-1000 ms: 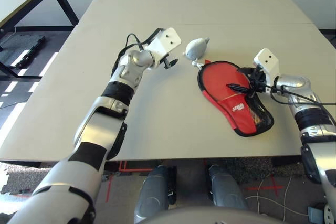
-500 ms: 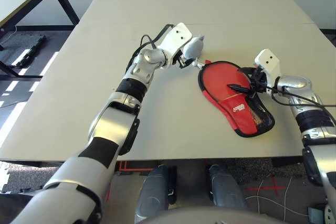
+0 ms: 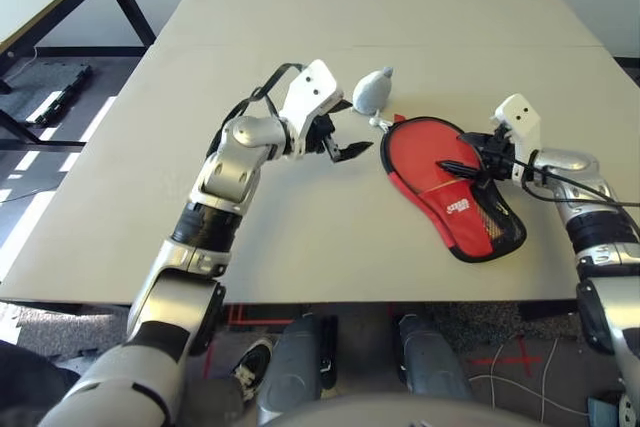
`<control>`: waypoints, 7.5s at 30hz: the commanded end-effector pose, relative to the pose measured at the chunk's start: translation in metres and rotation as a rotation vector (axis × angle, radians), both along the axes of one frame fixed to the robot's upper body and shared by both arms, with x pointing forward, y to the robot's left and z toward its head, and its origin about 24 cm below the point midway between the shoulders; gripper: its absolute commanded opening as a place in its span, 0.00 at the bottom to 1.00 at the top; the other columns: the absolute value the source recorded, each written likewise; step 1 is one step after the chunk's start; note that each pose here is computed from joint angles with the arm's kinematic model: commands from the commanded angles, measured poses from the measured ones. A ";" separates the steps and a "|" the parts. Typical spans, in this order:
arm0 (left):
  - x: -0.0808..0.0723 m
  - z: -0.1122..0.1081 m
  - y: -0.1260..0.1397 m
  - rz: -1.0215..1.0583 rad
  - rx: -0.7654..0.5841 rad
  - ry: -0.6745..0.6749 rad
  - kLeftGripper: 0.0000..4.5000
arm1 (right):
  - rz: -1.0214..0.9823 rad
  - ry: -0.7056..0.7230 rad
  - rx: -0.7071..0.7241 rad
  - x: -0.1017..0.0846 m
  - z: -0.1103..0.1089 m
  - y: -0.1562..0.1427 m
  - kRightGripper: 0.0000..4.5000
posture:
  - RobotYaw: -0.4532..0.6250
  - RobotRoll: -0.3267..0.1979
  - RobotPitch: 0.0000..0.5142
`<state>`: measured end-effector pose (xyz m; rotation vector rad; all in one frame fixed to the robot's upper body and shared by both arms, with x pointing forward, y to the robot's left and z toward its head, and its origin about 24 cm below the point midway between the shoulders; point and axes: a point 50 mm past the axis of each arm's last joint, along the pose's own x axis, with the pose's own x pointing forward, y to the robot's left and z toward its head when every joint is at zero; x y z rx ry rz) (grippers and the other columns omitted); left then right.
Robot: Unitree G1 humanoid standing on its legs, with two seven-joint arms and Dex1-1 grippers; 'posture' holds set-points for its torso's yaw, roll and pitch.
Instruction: Store the ping-pong paddle in its case and zip it.
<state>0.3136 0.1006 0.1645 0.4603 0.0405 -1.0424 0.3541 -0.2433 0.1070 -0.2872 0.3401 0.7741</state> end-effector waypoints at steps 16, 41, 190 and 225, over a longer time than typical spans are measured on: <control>-0.017 -0.022 -0.031 -0.004 -0.071 0.047 0.99 | -0.112 -0.026 0.107 0.009 0.015 -0.014 1.00 | 0.39 0.62 0.29; -0.005 -0.044 -0.083 -0.089 -0.053 0.083 0.99 | 0.011 -0.013 0.040 0.001 0.030 -0.026 1.00 | 0.39 0.62 0.29; 0.022 -0.088 -0.115 -0.024 0.165 0.327 1.00 | 0.404 0.506 -0.246 -0.117 0.056 -0.099 0.09 | 0.30 0.62 0.32; 0.042 0.030 0.079 0.708 -0.410 -0.115 1.00 | -0.617 -0.318 0.047 -0.055 0.091 -0.169 1.00 | 0.37 0.62 0.29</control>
